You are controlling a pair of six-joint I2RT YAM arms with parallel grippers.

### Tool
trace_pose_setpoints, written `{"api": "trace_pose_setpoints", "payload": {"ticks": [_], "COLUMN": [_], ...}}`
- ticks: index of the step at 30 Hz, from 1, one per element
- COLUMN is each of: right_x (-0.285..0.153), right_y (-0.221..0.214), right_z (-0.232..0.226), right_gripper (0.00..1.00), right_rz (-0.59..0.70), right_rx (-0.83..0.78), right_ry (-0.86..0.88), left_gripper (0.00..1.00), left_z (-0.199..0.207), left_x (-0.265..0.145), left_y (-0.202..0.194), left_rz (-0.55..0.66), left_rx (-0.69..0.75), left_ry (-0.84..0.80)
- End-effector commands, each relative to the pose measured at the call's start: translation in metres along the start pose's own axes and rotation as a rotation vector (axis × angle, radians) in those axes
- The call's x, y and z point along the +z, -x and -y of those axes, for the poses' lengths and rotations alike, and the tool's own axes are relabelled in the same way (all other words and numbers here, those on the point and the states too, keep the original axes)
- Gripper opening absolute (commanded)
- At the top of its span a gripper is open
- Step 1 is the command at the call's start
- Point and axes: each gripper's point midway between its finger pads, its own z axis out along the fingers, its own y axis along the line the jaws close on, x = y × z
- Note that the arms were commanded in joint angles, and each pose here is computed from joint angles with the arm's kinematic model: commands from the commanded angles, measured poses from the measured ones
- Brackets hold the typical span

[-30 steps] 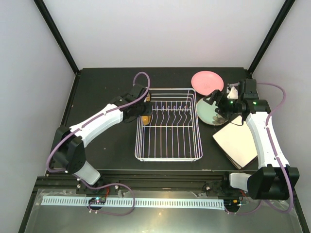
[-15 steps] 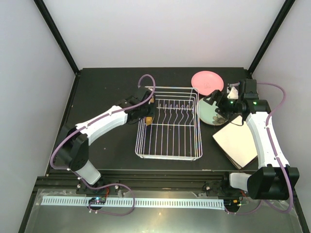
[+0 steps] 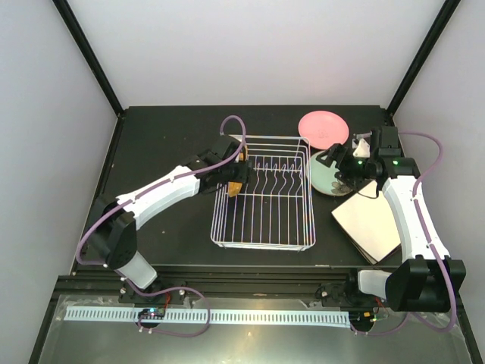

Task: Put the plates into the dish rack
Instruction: Insert the plate into the dish rack, then move the dish rack to the center of the board.

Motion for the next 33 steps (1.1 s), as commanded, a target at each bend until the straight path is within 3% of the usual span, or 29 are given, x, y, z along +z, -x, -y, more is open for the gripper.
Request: {"api": "trace_pose_setpoints", "payload": {"ticks": [1,11,13,15,20,27,33], "right_x": [0.005,0.008,0.008,0.007,0.005,0.006,0.007], "right_y": [0.002,0.002,0.002,0.002,0.001,-0.001,-0.001], "right_z": [0.000,0.000,0.000,-0.002,-0.001,0.001,0.005], "right_gripper": [0.95,0.95,0.95,0.95,0.95,0.95,0.95], "right_rz": [0.003,-0.002,-0.003,-0.002,0.000,-0.003,-0.003], "right_rx": [-0.006,-0.009,-0.009,-0.012,-0.018,-0.013,-0.012], "right_ry": [0.020,0.033,0.033,0.039,0.034,0.027,0.015], "left_gripper": [0.71,0.88,0.83,0.70,0.61,0.56,0.54], "left_z": [0.008,-0.029,-0.042,-0.052,-0.067,-0.064,-0.078], "left_x": [-0.043,-0.089,-0.082,-0.073,-0.051,-0.035,-0.026], "left_y": [0.037,0.052,0.043,0.030,0.003,-0.005,-0.011], "left_rz": [0.112,0.153,0.110,0.044,-0.120,-0.174,-0.195], "left_rx": [0.013,-0.006,-0.017,-0.038,-0.050,-0.042,-0.039], "left_ry": [-0.005,-0.021,-0.034,-0.067,-0.131,-0.167,-0.091]}}
